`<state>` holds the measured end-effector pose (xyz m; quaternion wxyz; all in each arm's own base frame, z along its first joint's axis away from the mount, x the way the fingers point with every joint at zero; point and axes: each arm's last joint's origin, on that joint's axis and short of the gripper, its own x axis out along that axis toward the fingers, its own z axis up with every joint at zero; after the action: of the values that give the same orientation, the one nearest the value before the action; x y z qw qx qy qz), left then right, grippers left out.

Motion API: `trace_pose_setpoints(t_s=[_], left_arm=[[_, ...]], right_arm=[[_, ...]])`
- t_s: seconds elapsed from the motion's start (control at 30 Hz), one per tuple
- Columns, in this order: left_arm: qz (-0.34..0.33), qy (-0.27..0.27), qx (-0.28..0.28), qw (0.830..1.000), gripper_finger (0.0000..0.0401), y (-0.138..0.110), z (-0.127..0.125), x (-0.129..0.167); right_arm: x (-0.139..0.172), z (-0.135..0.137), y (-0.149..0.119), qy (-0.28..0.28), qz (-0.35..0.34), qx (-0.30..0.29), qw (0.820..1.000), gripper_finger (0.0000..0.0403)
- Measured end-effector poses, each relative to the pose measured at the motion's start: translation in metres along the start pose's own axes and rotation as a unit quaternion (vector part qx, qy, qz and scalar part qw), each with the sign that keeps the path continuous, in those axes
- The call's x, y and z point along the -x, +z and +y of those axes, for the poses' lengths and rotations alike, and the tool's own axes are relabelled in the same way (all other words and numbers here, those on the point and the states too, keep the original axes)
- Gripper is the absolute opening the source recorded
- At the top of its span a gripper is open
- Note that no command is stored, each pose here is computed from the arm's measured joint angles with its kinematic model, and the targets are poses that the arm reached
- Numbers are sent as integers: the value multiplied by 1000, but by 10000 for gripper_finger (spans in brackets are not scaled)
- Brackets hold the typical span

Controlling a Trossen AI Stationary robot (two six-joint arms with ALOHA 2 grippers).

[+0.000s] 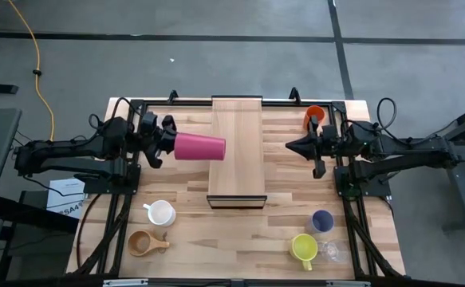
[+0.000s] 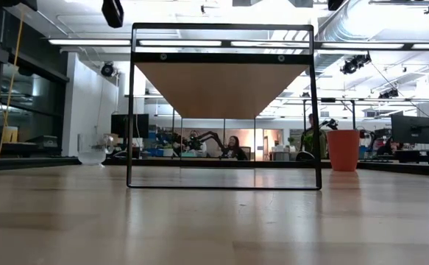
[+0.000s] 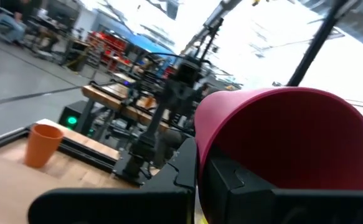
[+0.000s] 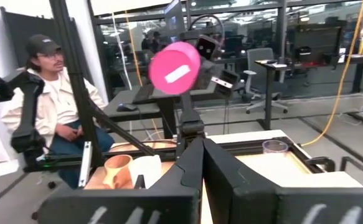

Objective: Stack small to large cups/mugs on shelf
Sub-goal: Put the pink cup on the shelf

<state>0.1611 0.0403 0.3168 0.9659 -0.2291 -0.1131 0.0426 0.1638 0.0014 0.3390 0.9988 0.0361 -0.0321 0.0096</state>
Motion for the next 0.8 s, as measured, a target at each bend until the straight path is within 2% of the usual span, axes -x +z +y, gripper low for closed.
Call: trace_pose_setpoints(t_s=[0.17,0.57,0.7,0.8], left_arm=[[5,28,4,1000,0,-2,3,0],[8,48,21,999,0,-4,5,0],[-11,115,25,993,0,12,2,-11],[11,212,23,977,0,32,-1,-30]], right_arm=[[0,0,0,5,0,-18,1000,0],[0,0,0,7,0,-42,999,0],[0,0,0,7,0,-42,999,0],[0,0,0,7,0,-42,999,0]])
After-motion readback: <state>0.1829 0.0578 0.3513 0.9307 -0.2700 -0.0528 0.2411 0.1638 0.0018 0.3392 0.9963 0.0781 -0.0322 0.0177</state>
